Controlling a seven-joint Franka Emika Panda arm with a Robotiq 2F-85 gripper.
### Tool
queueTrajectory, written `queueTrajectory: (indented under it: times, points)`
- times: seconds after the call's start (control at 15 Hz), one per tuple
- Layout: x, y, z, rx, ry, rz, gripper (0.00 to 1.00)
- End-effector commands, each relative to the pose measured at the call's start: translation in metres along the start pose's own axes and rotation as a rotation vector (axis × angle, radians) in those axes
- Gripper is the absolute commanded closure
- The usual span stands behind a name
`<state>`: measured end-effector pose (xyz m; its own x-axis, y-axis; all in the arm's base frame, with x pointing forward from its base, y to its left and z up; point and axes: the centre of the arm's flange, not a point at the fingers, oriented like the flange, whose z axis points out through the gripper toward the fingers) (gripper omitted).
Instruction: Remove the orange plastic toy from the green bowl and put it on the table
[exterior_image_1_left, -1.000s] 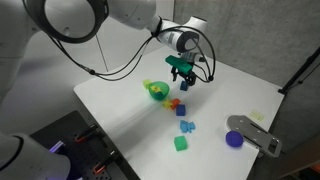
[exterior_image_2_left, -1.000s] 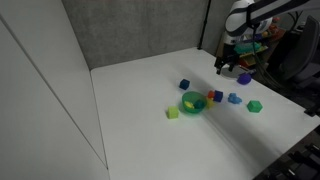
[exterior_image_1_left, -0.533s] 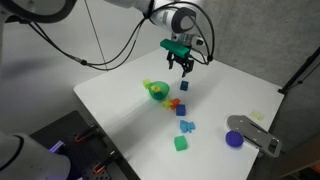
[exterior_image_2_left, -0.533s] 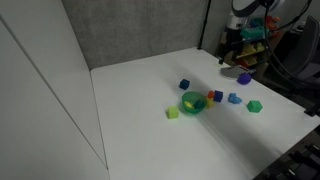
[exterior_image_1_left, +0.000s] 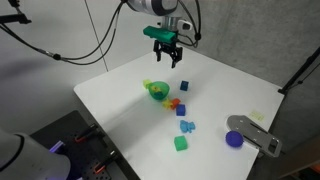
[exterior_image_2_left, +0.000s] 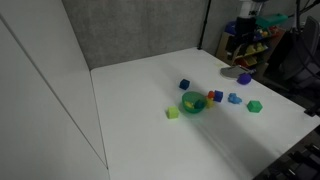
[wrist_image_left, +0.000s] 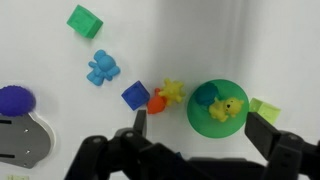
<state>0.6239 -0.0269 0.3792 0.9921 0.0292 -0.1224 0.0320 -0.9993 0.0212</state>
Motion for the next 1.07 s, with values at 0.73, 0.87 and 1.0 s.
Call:
queueTrajectory:
  times: [0.73, 0.87, 1.0]
  points:
    - [-0.121, -0.016, -0.029, -0.017, -0.034, 0.079, 0.00]
    - [-0.128, -0.014, -0.030, -0.013, -0.042, 0.089, 0.00]
    - [-0.133, -0.013, -0.030, -0.014, -0.047, 0.098, 0.00]
